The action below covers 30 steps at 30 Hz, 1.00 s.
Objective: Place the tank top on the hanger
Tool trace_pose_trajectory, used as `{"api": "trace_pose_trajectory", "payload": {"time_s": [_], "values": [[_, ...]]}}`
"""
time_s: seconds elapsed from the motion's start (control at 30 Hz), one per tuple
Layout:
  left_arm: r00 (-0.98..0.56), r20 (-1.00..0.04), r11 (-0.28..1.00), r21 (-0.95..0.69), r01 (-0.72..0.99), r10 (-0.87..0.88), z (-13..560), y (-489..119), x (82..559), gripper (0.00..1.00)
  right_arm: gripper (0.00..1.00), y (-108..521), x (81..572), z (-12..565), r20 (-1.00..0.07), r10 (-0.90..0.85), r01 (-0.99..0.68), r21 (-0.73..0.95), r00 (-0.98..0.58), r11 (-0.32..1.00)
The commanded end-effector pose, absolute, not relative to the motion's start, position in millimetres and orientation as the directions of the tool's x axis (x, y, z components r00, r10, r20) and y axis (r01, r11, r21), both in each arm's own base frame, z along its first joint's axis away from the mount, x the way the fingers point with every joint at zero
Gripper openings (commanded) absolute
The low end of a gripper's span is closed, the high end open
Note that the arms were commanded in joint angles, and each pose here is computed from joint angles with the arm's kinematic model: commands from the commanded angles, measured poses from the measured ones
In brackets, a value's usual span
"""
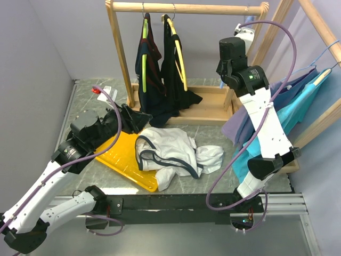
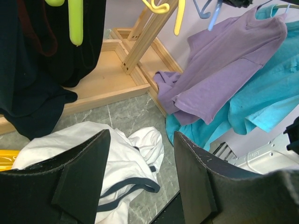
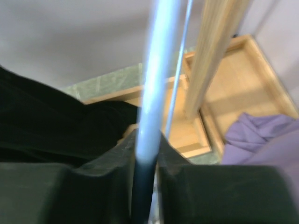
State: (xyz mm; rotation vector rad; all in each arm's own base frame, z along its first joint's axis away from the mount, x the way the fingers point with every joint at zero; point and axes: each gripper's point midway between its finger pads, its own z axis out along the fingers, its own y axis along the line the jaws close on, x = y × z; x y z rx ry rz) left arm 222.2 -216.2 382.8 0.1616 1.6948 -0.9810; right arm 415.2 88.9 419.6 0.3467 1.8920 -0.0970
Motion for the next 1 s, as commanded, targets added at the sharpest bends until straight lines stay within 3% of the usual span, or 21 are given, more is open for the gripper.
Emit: {"api": "trace_pose_trajectory", "payload": {"time_s": [0.0,0.07,0.53,0.73,0.97], "values": [[-0.345,-0.864,0.64,-0.503,0.58,-0.367,392.7,-216.6,222.4,0.62,0.12,78.6,395.8,456.5,-0.959,0.189,0.302,0.121,-0.209,0.946],[-0.347,-0.863,0.641,-0.505,0.578,-0.367,391.3,-216.8,222.6,0.62,0.0,79.3,391.4,465.3,-0.964,0.178,0.29,0.116,-0.196,0.95],[-0.36,-0.856,0.643,-0.517,0.565,-0.372,378.1,-214.9,221.0,0.63,0.0,107.8,347.5,518.5,-0.978,0.196,0.026,0.195,-0.069,0.981],[-0.37,-0.855,0.644,-0.518,0.563,-0.364,370.3,-216.8,221.7,0.65,0.0,120.4,318.6,507.6,-0.963,0.245,-0.099,0.256,-0.116,0.962],[-0.385,-0.849,0.68,-0.523,0.513,-0.362,355.4,-212.6,229.0,0.66,0.0,124.7,280.6,454.8,-0.93,0.271,-0.166,0.317,-0.247,0.934]]}}
